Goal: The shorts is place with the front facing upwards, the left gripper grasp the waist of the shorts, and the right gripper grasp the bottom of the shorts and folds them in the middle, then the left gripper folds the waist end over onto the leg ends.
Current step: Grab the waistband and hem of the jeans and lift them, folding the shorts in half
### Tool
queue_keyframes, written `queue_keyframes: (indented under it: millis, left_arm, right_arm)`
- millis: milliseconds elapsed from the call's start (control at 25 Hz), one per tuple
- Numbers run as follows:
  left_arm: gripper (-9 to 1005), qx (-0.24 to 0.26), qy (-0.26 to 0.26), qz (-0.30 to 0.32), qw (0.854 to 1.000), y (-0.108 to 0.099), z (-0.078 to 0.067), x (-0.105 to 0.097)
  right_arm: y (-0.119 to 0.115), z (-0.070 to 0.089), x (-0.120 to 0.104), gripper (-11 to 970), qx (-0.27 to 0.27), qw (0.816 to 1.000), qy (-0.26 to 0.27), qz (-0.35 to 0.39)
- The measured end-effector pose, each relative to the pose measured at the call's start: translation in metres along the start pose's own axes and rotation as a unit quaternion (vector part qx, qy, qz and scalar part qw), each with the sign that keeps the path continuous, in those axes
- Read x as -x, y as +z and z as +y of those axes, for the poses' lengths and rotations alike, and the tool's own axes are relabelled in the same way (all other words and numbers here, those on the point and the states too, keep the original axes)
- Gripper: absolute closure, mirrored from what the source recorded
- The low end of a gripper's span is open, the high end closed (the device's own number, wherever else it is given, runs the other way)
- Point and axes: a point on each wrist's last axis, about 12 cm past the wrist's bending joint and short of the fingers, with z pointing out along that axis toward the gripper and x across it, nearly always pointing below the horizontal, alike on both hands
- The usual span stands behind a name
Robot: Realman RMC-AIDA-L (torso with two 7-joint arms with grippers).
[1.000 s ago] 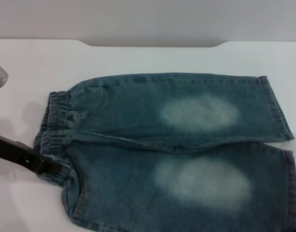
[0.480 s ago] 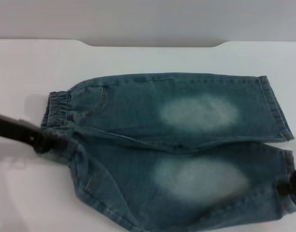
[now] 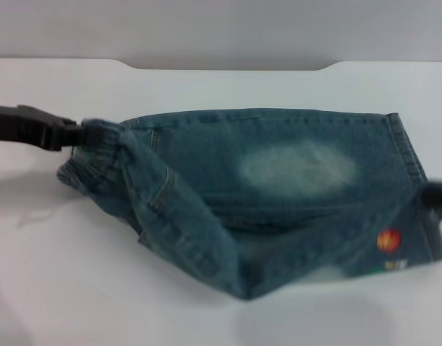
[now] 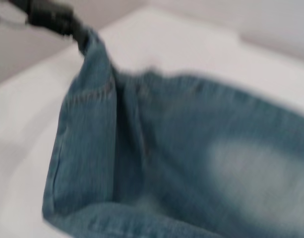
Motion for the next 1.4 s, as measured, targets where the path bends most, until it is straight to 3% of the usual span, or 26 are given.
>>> queue_keyframes:
  millis: [160, 280, 480, 840, 1400]
  left_arm:
    - [949, 0.002, 0.001, -0.01, 1.0, -0.002, 0.001, 0.001]
    - [949, 0.023, -0.002, -0.053, 0.998, -0.006, 0.006, 0.004]
    - [949, 0.053, -0.006, -0.087, 0.995, -0.002, 0.014, 0.006]
    - [949, 0.089, -0.012, -0.113, 0.99, 0.003, 0.021, 0.009]
    - [948, 0.126, -0.035, -0.13, 0.983, 0.004, 0.033, 0.004]
  right_arm:
    - [-0.02, -0.002, 0.007, 928, -0.036, 0.997, -0.017, -0.072]
    - [-0.032, -0.005, 0.01, 927, -0.079, 0.99, -0.024, -0.112]
    - [-0.036, -0.009, 0.012, 927, -0.11, 0.985, -0.022, -0.133]
    - [-0.036, -0.02, 0.003, 925, -0.167, 0.975, 0.005, -0.146]
    - [-0.023, -0.032, -0.01, 923, -0.187, 0.971, 0.031, -0.148]
